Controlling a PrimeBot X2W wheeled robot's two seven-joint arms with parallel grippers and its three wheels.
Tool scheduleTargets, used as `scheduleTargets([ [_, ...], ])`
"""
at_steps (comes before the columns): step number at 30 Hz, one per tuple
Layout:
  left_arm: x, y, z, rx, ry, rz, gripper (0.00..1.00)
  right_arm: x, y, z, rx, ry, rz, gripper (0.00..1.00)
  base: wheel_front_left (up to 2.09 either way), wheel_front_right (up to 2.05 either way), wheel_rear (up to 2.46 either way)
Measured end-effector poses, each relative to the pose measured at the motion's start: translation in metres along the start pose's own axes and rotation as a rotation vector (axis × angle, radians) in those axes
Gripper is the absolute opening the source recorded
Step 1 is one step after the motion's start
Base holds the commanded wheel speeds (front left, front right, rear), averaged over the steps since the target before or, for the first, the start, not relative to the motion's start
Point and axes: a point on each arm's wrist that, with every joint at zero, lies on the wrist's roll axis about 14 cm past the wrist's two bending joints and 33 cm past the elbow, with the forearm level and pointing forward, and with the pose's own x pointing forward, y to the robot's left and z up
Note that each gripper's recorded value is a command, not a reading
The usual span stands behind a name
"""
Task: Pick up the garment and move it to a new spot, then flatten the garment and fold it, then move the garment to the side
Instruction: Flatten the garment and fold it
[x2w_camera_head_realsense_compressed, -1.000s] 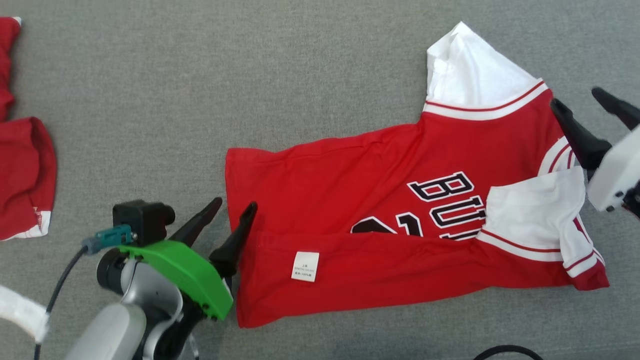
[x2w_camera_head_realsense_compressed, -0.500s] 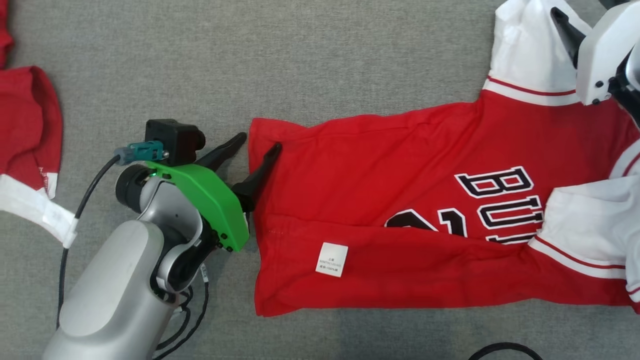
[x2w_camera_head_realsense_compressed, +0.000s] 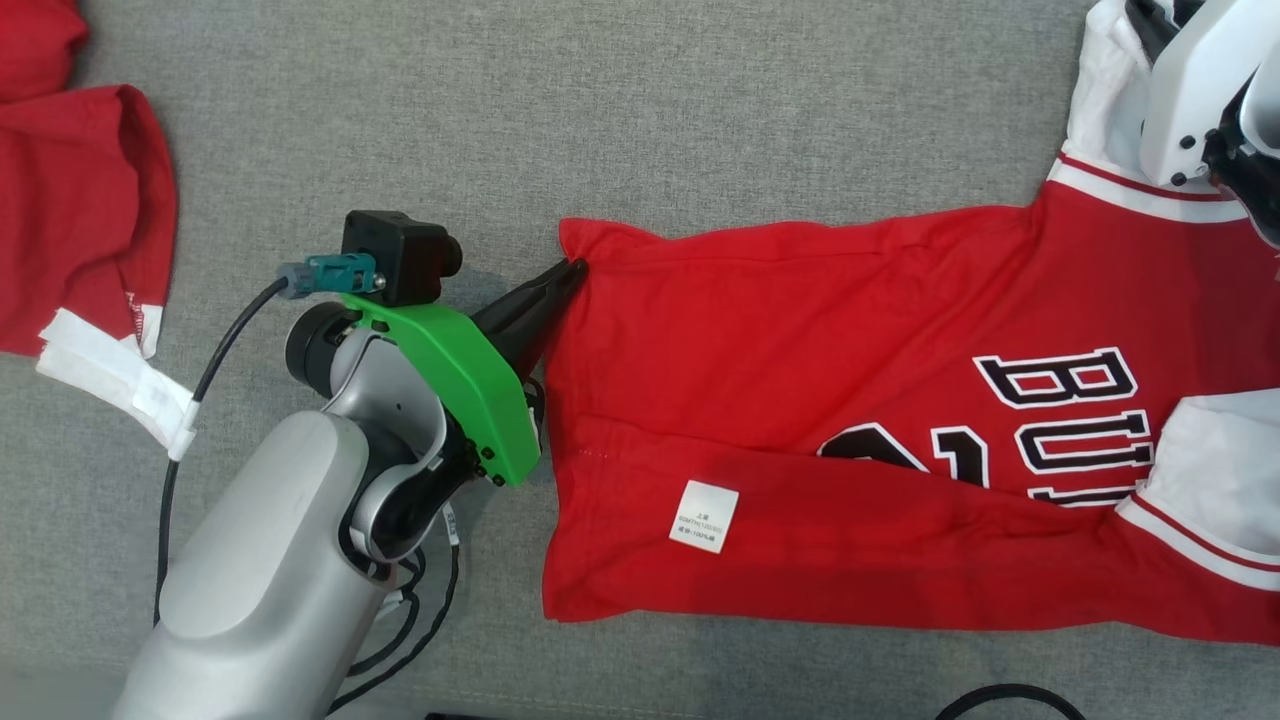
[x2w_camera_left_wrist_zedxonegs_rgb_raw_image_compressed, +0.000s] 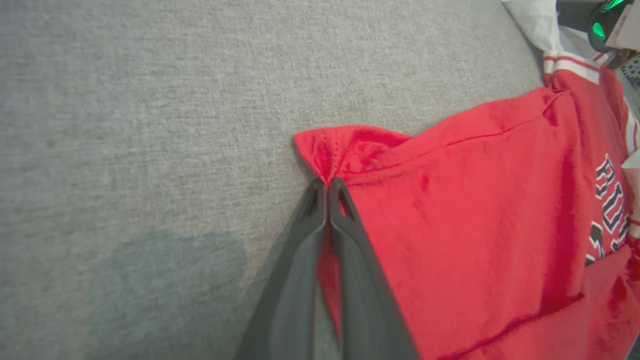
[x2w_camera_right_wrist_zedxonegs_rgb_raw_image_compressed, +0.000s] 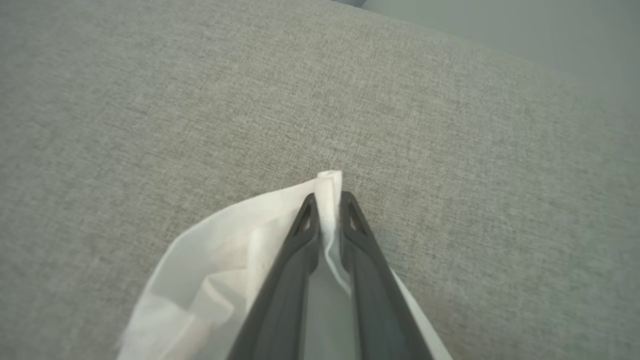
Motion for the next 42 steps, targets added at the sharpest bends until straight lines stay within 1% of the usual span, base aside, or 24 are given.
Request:
scheduleTargets([
  [2, 0.001, -0.002, 0.003, -0.005, -0.015, -0.006, 0.0, -0.002, 0.003, 0.003, 0.015, -0.016, 0.016, 0.0, 0.0, 0.0, 0.0],
  [4, 0.001, -0.003, 0.007, -0.01, -0.037, -0.008, 0.0, -0.006, -0.001, 0.007, 0.022, -0.038, 0.011, 0.0, 0.0, 0.0, 0.0],
  [6, -0.001, 0.0, 0.016, -0.012, -0.077, 0.006, 0.0, -0.017, -0.022, 0.017, 0.026, -0.088, -0.037, 0.0, 0.0, 0.0, 0.0],
  [11, -0.005, 0.007, 0.041, -0.012, -0.162, 0.044, 0.0, -0.032, -0.04, 0.036, 0.025, -0.183, -0.084, 0.0, 0.0, 0.0, 0.0],
  [14, -0.008, 0.01, 0.048, -0.007, -0.186, 0.059, 0.0, -0.043, -0.05, 0.05, 0.026, -0.244, -0.114, 0.0, 0.0, 0.0, 0.0],
  [19, -0.013, 0.011, 0.057, -0.005, -0.22, 0.075, 0.0, -0.056, -0.051, 0.066, 0.036, -0.319, -0.124, 0.0, 0.0, 0.0, 0.0],
  [23, -0.018, 0.009, 0.065, -0.002, -0.253, 0.082, 0.0, -0.068, -0.041, 0.075, 0.027, -0.371, -0.099, 0.0, 0.0, 0.0, 0.0],
  [26, -0.023, 0.002, 0.064, 0.008, -0.264, 0.07, 0.0, -0.08, -0.03, 0.069, 0.022, -0.388, -0.061, 0.0, 0.0, 0.0, 0.0],
  [31, -0.038, -0.015, 0.048, -0.014, -0.279, 0.044, 0.0, -0.116, -0.016, 0.059, 0.04, -0.45, 0.0, 0.0, 0.0, 0.0, 0.0],
  [36, -0.059, -0.03, 0.034, -0.053, -0.298, 0.027, 0.0, -0.159, -0.003, 0.027, 0.087, -0.464, 0.031, 0.0, 0.0, 0.0, 0.0],
  [38, -0.068, -0.035, 0.03, -0.054, -0.303, 0.025, 0.0, -0.178, 0.0, 0.01, 0.123, -0.456, 0.026, 0.0, 0.0, 0.0, 0.0],
  [42, -0.079, -0.043, 0.025, -0.105, -0.314, 0.025, 0.0, -0.21, 0.01, -0.019, 0.2, -0.455, 0.009, 0.0, 0.0, 0.0, 0.0],
])
